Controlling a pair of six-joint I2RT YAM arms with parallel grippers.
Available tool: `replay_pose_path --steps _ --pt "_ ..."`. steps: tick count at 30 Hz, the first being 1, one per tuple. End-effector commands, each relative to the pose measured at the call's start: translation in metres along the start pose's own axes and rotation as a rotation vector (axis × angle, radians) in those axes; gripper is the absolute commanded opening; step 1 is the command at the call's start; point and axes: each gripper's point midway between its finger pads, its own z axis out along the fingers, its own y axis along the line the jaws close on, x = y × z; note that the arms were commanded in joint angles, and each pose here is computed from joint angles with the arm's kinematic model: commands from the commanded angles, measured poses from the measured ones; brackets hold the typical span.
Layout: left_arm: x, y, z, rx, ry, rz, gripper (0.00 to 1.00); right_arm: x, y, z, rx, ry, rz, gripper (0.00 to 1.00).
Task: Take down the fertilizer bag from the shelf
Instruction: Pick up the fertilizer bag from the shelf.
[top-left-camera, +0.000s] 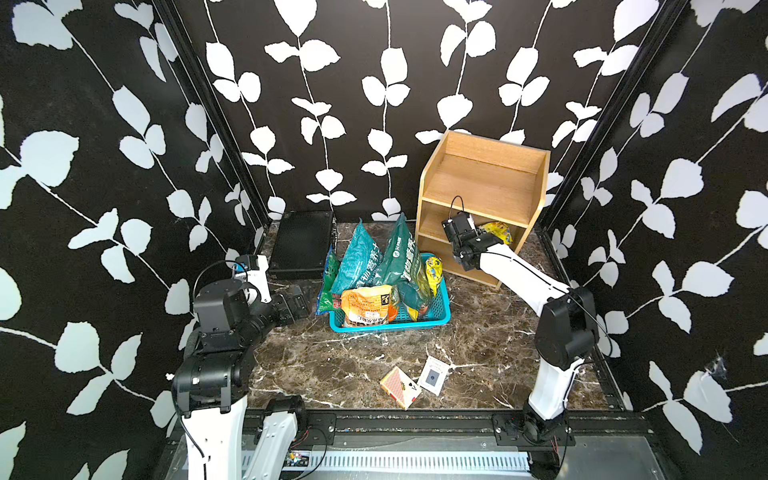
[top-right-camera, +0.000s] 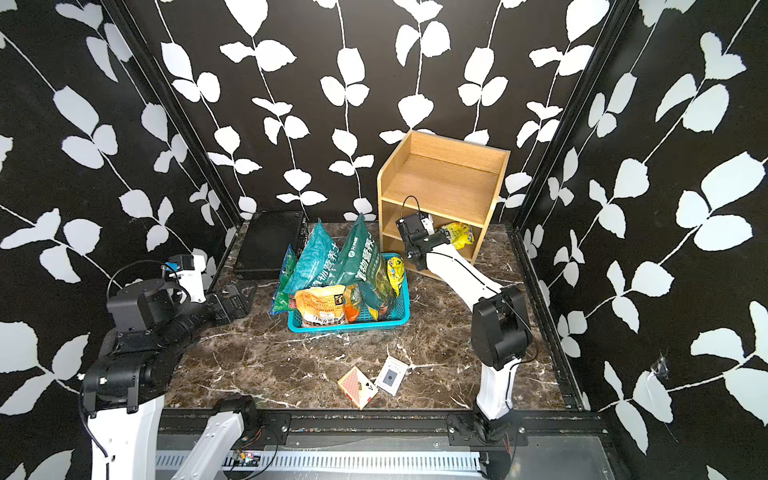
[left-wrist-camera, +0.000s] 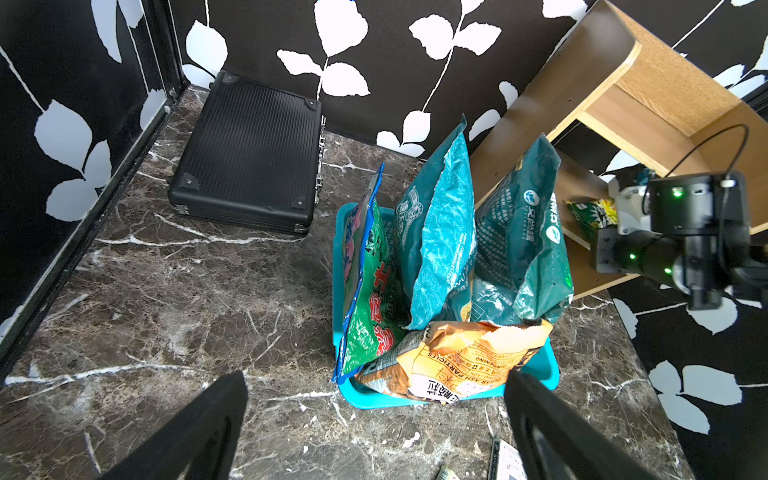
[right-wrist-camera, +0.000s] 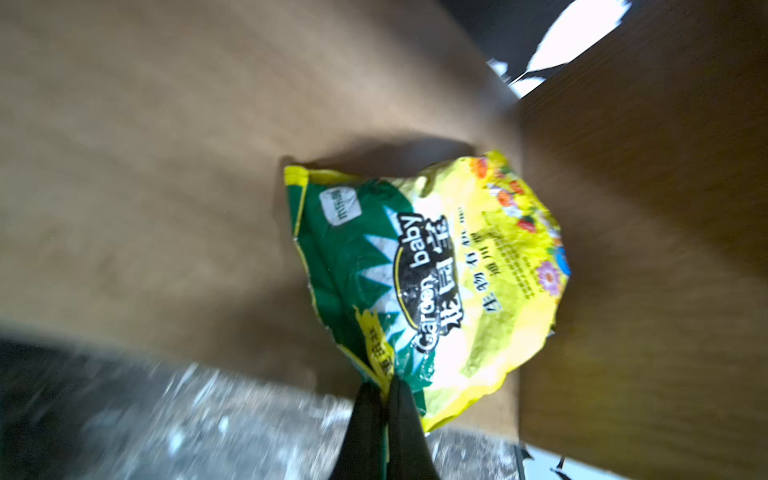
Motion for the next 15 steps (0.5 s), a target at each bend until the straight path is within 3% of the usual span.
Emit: replay_pose_path --steps 1,15 --pt "-0.005 -0.001 -0.002 0.0 -0.02 0.02 0.99 -0.056 -0.025 -0.075 -0.134 -0.227 0.308 0.0" --pt "-0.005 -0.001 -0.003 -0.002 -0.021 0.019 0.99 -0.055 -0.027 -0.143 -0.469 -0.261 0.496 0.0"
